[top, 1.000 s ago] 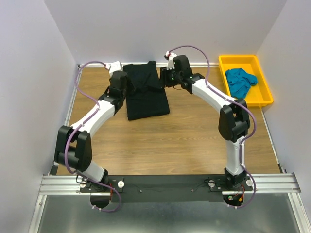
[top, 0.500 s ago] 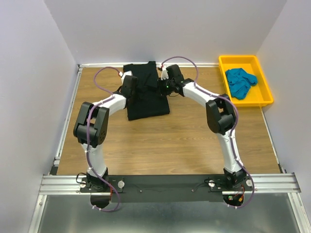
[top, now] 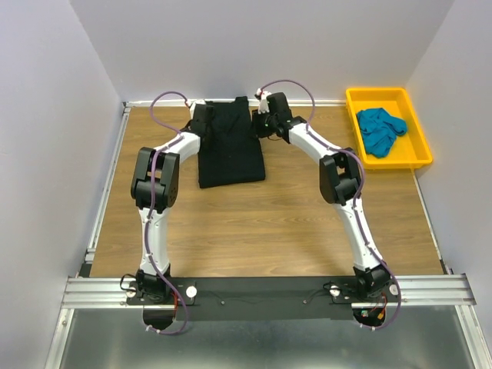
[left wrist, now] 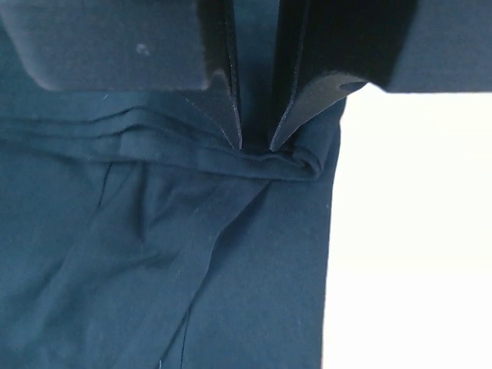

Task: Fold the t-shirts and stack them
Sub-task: Fold the tshirt

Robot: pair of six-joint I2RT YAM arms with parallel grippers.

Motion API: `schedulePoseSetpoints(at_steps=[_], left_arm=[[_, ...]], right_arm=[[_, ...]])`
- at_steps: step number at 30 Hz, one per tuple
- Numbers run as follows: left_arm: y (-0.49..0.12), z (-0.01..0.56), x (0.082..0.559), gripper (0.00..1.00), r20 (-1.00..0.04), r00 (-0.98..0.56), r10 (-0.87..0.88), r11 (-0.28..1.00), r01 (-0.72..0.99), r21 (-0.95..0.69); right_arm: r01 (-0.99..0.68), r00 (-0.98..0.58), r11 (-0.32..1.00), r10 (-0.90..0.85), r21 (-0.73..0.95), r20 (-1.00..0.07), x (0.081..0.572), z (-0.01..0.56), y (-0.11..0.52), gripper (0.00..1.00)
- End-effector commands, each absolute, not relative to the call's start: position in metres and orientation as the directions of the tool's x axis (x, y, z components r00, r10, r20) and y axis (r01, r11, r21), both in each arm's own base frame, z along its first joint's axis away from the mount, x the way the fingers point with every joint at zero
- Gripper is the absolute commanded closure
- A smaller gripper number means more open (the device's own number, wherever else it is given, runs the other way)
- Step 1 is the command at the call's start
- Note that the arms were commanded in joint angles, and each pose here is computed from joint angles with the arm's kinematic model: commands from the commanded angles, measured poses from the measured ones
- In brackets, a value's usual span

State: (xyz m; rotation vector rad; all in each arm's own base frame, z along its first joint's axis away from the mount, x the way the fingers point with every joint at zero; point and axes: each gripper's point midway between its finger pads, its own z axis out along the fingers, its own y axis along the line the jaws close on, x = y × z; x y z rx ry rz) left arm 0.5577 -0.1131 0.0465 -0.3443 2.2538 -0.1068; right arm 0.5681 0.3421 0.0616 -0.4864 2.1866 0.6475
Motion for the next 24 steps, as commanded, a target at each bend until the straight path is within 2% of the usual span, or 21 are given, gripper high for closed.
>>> schedulePoseSetpoints(at_steps=[1, 3, 4, 5, 6, 8, 9, 12, 14, 15, 16, 18, 22, 24], left_arm=[[-0.098, 0.077, 0.587, 0.67, -0.792, -0.545, -0.277, 0.957, -0.235, -0.173], [-0.092, 0.093, 0.593, 0.61, -0.805, -0.518, -0.288, 0.953, -0.241, -0.186], [-0.091, 0.099, 0.593, 0.52, -0.809, -0.511, -0.291, 0.952, -0.24, -0.191], [-0.09, 0.105, 0.591, 0.48, -0.812, -0.504, -0.293, 0.951, -0.24, -0.194], [-0.089, 0.117, 0.585, 0.4, -0.817, -0.491, -0.301, 0.949, -0.239, -0.206], [-0.092, 0.129, 0.574, 0.35, -0.816, -0.48, -0.323, 0.944, -0.224, -0.241], [-0.092, 0.135, 0.559, 0.34, -0.811, -0.48, -0.334, 0.941, -0.22, -0.257], [-0.101, 0.159, 0.532, 0.35, -0.792, -0.472, -0.388, 0.922, -0.187, -0.34], [-0.115, 0.139, 0.502, 0.4, -0.75, -0.535, -0.389, 0.919, -0.164, -0.359], [-0.123, 0.132, 0.482, 0.47, -0.732, -0.561, -0.387, 0.917, -0.148, -0.371], [-0.128, 0.126, 0.472, 0.49, -0.717, -0.581, -0.385, 0.915, -0.137, -0.38], [-0.136, 0.117, 0.454, 0.54, -0.688, -0.615, -0.385, 0.908, -0.12, -0.4], [-0.137, 0.063, 0.411, 0.73, -0.601, -0.698, -0.39, 0.904, -0.166, -0.394], [-0.135, 0.051, 0.402, 0.75, -0.581, -0.708, -0.401, 0.9, -0.187, -0.394]], right_arm=[[-0.5, -0.57, 0.825, -0.084, 0.264, -0.818, 0.593, 0.08, 0.338, 0.7], [-0.512, -0.565, 0.812, -0.074, 0.278, -0.822, 0.589, 0.095, 0.34, 0.68], [-0.516, -0.568, 0.806, -0.069, 0.289, -0.82, 0.586, 0.1, 0.34, 0.66], [-0.525, -0.559, 0.797, -0.06, 0.297, -0.827, 0.58, 0.117, 0.341, 0.66], [-0.52, -0.593, 0.791, -0.062, 0.323, -0.803, 0.57, 0.108, 0.34, 0.66], [-0.535, -0.6, 0.768, -0.054, 0.351, -0.798, 0.554, 0.127, 0.339, 0.63], [-0.531, -0.654, 0.748, -0.064, 0.397, -0.754, 0.536, 0.111, 0.339, 0.62], [-0.544, -0.699, 0.687, -0.052, 0.482, -0.714, 0.505, 0.125, 0.343, 0.62], [-0.516, -0.756, 0.663, -0.054, 0.543, -0.653, 0.48, 0.109, 0.342, 0.62], [-0.531, -0.753, 0.628, -0.04, 0.569, -0.657, 0.471, 0.123, 0.345, 0.62], [-0.524, -0.763, 0.623, -0.041, 0.581, -0.645, 0.464, 0.119, 0.343, 0.62], [-0.494, -0.798, 0.635, -0.06, 0.594, -0.6, 0.444, 0.096, 0.334, 0.62], [-0.473, -0.831, 0.656, -0.108, 0.589, -0.546, 0.414, 0.06, 0.319, 0.63], [-0.439, -0.855, 0.681, -0.118, 0.586, -0.504, 0.4, 0.037, 0.308, 0.64]])
